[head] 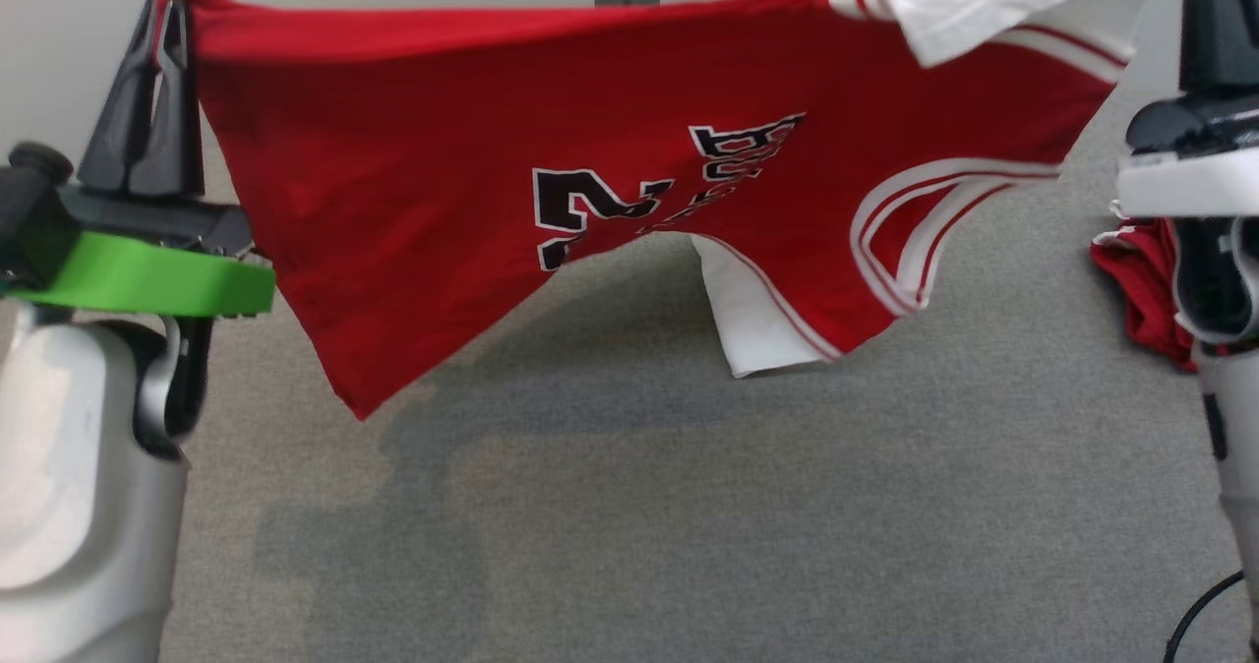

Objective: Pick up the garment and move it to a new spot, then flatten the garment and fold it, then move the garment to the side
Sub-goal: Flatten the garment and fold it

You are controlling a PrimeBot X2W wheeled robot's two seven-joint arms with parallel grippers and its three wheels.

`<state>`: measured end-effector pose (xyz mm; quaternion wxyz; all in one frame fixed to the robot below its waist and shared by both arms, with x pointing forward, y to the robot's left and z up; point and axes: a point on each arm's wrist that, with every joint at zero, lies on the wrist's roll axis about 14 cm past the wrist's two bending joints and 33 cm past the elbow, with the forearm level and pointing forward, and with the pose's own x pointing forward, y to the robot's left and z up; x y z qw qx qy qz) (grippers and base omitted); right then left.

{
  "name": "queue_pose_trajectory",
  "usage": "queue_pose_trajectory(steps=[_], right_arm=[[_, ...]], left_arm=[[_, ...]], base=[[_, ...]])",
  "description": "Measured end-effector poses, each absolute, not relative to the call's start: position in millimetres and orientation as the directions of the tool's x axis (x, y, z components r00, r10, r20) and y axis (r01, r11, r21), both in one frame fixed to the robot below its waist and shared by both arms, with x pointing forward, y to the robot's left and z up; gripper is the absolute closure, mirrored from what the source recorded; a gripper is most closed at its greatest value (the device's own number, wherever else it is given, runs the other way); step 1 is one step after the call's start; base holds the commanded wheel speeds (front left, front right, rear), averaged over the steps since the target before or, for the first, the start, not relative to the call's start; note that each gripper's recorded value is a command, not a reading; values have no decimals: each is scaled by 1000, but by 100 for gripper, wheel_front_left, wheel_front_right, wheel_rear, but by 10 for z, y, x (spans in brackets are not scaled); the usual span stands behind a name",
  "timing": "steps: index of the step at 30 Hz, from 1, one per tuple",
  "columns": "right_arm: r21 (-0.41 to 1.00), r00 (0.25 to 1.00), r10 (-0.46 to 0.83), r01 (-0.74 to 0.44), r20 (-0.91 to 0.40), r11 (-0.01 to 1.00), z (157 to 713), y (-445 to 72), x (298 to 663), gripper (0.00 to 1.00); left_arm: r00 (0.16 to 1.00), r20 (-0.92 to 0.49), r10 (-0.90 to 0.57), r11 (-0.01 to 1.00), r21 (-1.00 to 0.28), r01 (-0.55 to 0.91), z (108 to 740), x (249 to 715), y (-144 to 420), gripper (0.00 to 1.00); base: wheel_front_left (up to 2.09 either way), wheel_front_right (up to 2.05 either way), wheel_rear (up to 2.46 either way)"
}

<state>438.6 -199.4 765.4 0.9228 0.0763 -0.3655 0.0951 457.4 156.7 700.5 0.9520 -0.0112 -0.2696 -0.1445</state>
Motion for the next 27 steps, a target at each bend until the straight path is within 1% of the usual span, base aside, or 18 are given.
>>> queue_pose_trajectory(steps=[1, 3, 5, 7, 11, 13, 14, 21, 22, 25, 26, 27], right_arm=[[51, 703, 126, -225, 700, 973, 7759, -2018, 4393, 100], [14, 686, 137, -210, 715, 978, 7923, -2041, 4429, 100], [-35, 676, 147, -177, 722, 984, 8060, -2072, 4519, 100], [-45, 680, 139, -153, 720, 987, 8123, -2120, 4652, 100], [-94, 703, 143, -108, 696, 990, 8148, -2133, 4994, 100], [-109, 708, 136, -84, 693, 990, 8186, -2156, 5177, 100], [-111, 711, 130, -74, 691, 991, 8199, -2168, 5256, 100], [-170, 713, 109, 14, 692, 985, 8301, -2214, 5809, 100], [-182, 701, 103, 38, 706, 983, 8361, -2217, 5921, 100], [-195, 657, 101, 72, 748, 978, 8514, -2207, 5973, 100], [-199, 651, 100, 80, 752, 977, 8524, -2208, 5997, 100], [-200, 652, 99, 83, 752, 976, 8499, -2206, 6037, 100]], left_arm=[[806, 520, -283, 956, 79, 284, 7092, 4615, 1555, 100], [799, 525, -295, 952, 86, 295, 7205, 4691, 1527, 100], [789, 527, -315, 947, 112, 303, 7289, 4780, 1496, 100], [776, 521, -356, 935, 190, 301, 7343, 4870, 1442, 100], [798, 488, -354, 935, 166, 313, 7245, 5186, 1418, 100], [803, 473, -364, 932, 186, 312, 7213, 5361, 1390, 100], [807, 470, -357, 934, 176, 310, 7206, 5443, 1402, 100], [833, 435, -343, 938, 195, 285, 7042, 6059, 1406, 100], [838, 440, -324, 945, 185, 269, 7033, 6227, 1443, 100], [840, 452, -299, 953, 175, 246, 7032, 6415, 1474, 100], [837, 459, -297, 954, 179, 240, 7040, 6455, 1475, 100], [834, 474, -281, 959, 158, 233, 7064, 6496, 1493, 100]], base=[[0, 0, 0], [0, 0, 0], [0, 0, 0], [0, 0, 0], [0, 0, 0], [0, 0, 0], [0, 0, 0], [0, 0, 0], [0, 0, 0], [0, 0, 0], [0, 0, 0], [0, 0, 0]])
